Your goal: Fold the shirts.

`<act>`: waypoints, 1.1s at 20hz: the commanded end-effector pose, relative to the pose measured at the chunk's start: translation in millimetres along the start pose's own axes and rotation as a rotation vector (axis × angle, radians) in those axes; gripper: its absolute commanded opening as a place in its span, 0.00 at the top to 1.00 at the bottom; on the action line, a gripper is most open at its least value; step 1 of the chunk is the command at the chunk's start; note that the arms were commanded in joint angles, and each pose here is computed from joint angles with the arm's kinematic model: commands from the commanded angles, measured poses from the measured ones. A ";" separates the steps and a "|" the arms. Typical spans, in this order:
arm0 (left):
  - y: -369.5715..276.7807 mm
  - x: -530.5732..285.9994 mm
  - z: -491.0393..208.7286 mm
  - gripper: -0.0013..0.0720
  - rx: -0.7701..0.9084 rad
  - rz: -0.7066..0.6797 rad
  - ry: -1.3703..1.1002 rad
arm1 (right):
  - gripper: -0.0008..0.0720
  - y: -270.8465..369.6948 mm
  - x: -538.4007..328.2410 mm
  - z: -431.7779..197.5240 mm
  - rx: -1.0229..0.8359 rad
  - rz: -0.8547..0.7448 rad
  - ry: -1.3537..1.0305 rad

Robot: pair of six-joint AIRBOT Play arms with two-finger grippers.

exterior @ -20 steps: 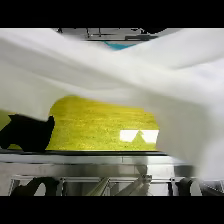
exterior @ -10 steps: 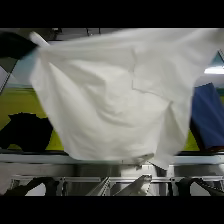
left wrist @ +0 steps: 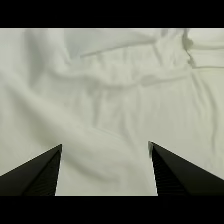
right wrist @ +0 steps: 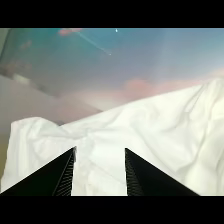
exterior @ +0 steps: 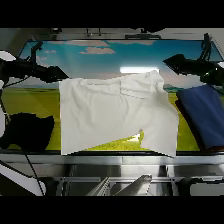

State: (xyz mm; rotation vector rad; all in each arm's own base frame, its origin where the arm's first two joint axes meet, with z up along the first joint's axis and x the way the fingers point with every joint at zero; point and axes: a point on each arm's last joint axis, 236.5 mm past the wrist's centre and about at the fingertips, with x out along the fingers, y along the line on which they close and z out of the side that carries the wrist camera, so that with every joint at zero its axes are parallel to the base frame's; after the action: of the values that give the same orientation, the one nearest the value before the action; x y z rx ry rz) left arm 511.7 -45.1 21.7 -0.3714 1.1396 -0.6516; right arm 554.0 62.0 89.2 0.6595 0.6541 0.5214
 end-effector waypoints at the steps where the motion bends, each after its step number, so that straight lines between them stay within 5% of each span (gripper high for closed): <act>1: 10.2 -25.4 -45.2 0.17 -0.223 -0.075 0.146 | 0.51 -3.9 -38.9 -26.9 -0.004 0.011 0.159; 7: -42.0 -3.6 -207.2 0.17 -0.477 -0.160 0.314 | 0.51 -72.2 -120.2 -146.5 0.081 -0.254 0.570; 13: -54.5 18.0 -322.7 0.18 -0.649 -0.003 0.326 | 0.51 -129.3 -161.3 -205.0 0.293 -0.357 0.576; 22: -2.8 -16.8 -324.6 0.18 -0.546 0.351 0.193 | 0.51 -156.4 -180.9 -202.8 0.301 -0.424 0.532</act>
State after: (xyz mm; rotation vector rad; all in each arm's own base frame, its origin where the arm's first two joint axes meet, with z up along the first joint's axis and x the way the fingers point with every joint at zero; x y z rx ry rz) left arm 198.9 -39.5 -91.0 -0.6438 1.5970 -0.1269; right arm 330.3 -68.4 -68.2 0.6650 1.3518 0.2242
